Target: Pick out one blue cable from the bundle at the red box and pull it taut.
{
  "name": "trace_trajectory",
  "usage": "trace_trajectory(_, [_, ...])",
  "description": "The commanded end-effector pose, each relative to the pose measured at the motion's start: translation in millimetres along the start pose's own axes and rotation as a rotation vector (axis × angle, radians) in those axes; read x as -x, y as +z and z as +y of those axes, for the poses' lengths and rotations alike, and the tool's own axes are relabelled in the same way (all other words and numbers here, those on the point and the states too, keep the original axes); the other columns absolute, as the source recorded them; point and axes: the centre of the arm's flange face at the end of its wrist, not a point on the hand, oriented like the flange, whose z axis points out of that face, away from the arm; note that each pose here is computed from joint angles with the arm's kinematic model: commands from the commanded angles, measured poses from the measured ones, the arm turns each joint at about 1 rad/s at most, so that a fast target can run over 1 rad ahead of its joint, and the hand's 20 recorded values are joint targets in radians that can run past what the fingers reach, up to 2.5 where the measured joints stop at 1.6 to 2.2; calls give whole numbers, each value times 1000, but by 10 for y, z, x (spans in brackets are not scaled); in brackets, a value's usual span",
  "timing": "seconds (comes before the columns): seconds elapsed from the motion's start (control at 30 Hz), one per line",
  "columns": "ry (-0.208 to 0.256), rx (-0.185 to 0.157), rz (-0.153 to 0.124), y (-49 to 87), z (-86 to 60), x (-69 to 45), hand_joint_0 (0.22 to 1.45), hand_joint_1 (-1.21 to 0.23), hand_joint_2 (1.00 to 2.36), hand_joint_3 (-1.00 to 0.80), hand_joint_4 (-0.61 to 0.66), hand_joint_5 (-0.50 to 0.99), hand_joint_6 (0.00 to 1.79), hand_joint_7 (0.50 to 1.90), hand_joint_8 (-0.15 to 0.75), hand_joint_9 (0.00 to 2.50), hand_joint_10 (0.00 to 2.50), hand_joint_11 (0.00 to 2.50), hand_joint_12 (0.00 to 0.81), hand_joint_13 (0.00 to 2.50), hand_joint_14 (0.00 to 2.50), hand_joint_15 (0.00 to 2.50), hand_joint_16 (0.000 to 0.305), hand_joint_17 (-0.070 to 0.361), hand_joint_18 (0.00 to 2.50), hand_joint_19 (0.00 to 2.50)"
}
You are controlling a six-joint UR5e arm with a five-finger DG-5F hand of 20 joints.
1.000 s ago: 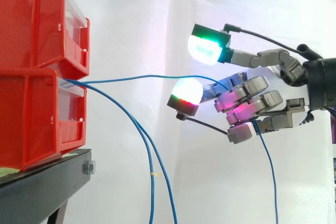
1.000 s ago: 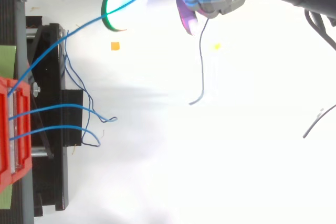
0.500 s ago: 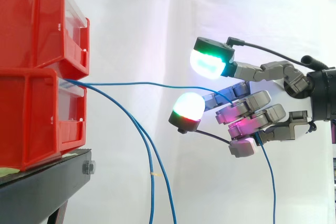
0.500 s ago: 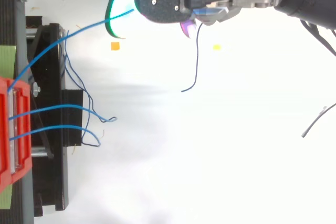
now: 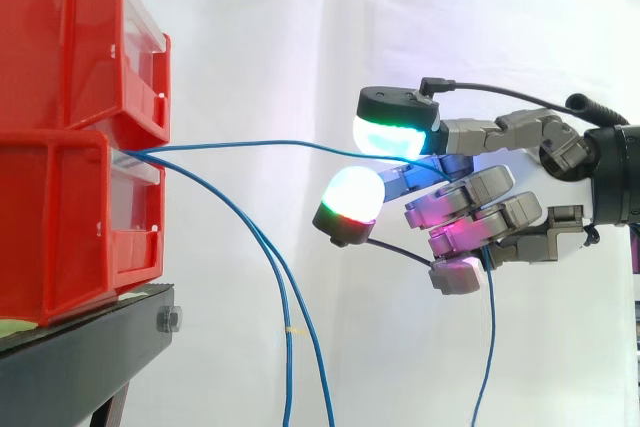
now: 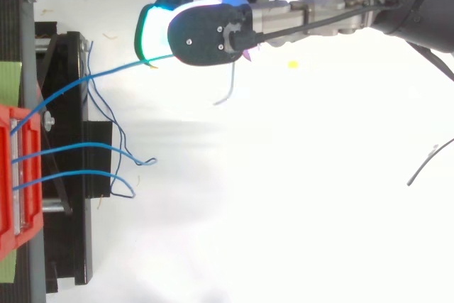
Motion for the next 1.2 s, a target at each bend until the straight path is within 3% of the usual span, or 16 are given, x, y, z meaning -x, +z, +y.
trace_trajectory(0.0, [0,3,4,0,7,-25,635,-625,1018,-231,177,-215,933,751,319,843,2500,989,357,1120,1976,1011,60,135,1144,1171])
trace_trajectory(0.17, [1,7,6,10,37,-38,613,-596,1012,-355,189,-215,933,745,313,844,2500,968,364,1122,1974,1010,60,135,1144,1172])
trace_trajectory(0.43, [1,7,23,-5,50,-149,583,-568,1005,-447,192,-216,931,743,319,850,2500,963,368,1137,1976,1001,61,137,1153,1167])
trace_trajectory(0.83, [5,21,40,10,135,-244,642,-662,1017,-275,133,-201,944,758,322,909,2500,1020,363,1205,1873,1076,59,133,1187,1166])
trace_trajectory(1.17, [4,19,42,6,133,-254,645,-703,1015,-302,142,-201,946,748,313,898,2500,1032,361,1203,1844,1114,59,132,1175,1185])
